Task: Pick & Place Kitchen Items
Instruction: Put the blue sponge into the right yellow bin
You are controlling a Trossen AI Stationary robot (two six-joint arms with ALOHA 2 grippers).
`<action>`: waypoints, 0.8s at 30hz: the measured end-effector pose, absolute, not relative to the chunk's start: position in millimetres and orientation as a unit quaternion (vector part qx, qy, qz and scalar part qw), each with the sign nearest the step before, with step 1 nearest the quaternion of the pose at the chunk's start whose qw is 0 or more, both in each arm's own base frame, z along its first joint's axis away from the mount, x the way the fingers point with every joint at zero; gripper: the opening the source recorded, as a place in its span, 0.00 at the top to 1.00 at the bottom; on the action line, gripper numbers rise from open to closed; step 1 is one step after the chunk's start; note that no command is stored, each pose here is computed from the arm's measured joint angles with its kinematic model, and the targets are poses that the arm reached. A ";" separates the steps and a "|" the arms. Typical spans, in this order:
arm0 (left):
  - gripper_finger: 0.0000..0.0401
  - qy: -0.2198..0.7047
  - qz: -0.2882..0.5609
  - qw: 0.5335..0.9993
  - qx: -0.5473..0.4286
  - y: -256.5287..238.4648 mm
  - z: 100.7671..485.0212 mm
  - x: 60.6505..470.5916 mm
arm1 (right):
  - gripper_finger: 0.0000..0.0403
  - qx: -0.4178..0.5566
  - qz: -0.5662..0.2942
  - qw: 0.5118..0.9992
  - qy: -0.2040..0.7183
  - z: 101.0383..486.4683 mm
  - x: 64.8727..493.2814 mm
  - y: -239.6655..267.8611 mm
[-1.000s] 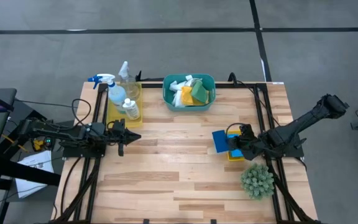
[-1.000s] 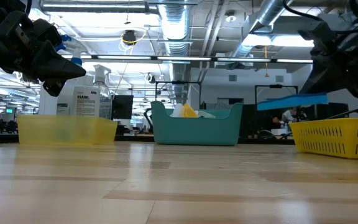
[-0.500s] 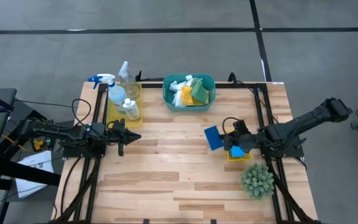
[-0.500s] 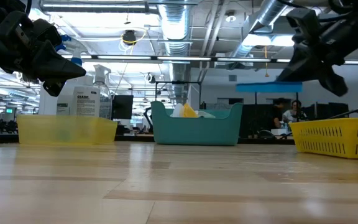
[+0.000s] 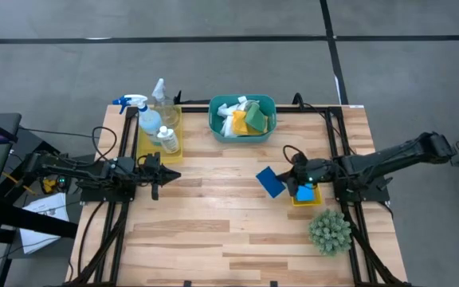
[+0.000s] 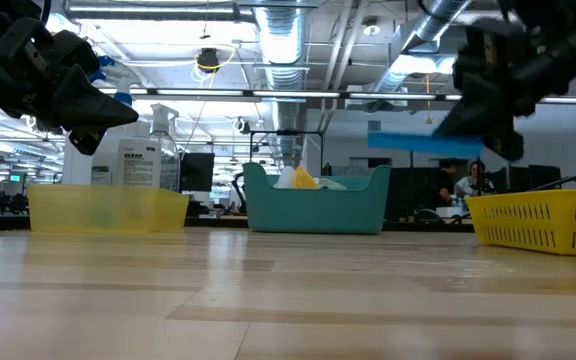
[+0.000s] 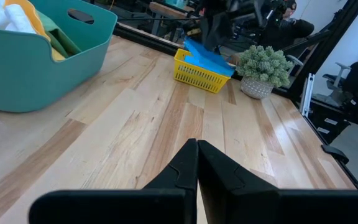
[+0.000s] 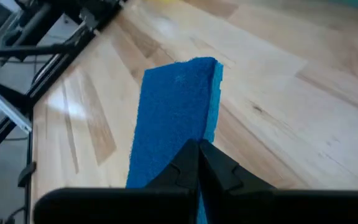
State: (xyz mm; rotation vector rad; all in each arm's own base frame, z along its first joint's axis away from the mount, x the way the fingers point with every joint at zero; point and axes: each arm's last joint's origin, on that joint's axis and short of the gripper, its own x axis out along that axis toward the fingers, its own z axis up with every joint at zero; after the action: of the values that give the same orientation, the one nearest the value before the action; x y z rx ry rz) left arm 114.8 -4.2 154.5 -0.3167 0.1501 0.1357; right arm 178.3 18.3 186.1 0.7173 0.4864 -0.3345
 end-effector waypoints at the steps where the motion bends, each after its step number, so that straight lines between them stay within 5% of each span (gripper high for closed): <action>1: 0.99 0.075 0.068 0.982 -0.157 -4.1 154.5 114.8 | 1.00 0.348 -0.152 0.895 0.232 180.9 176.9 16.3; 7: 0.99 0.075 0.067 0.982 -0.157 -4.2 154.5 114.8 | 1.00 0.387 -0.129 0.888 0.213 150.6 165.3 10.0; 24: 0.99 0.075 0.067 0.982 -0.157 -4.2 154.5 114.8 | 1.00 0.265 -0.017 0.929 0.257 172.4 173.5 25.6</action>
State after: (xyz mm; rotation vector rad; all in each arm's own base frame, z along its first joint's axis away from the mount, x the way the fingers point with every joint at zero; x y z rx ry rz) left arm 114.8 -4.2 154.5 -0.3167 0.1501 0.1357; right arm 173.5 25.6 172.4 0.5433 0.5270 -0.0342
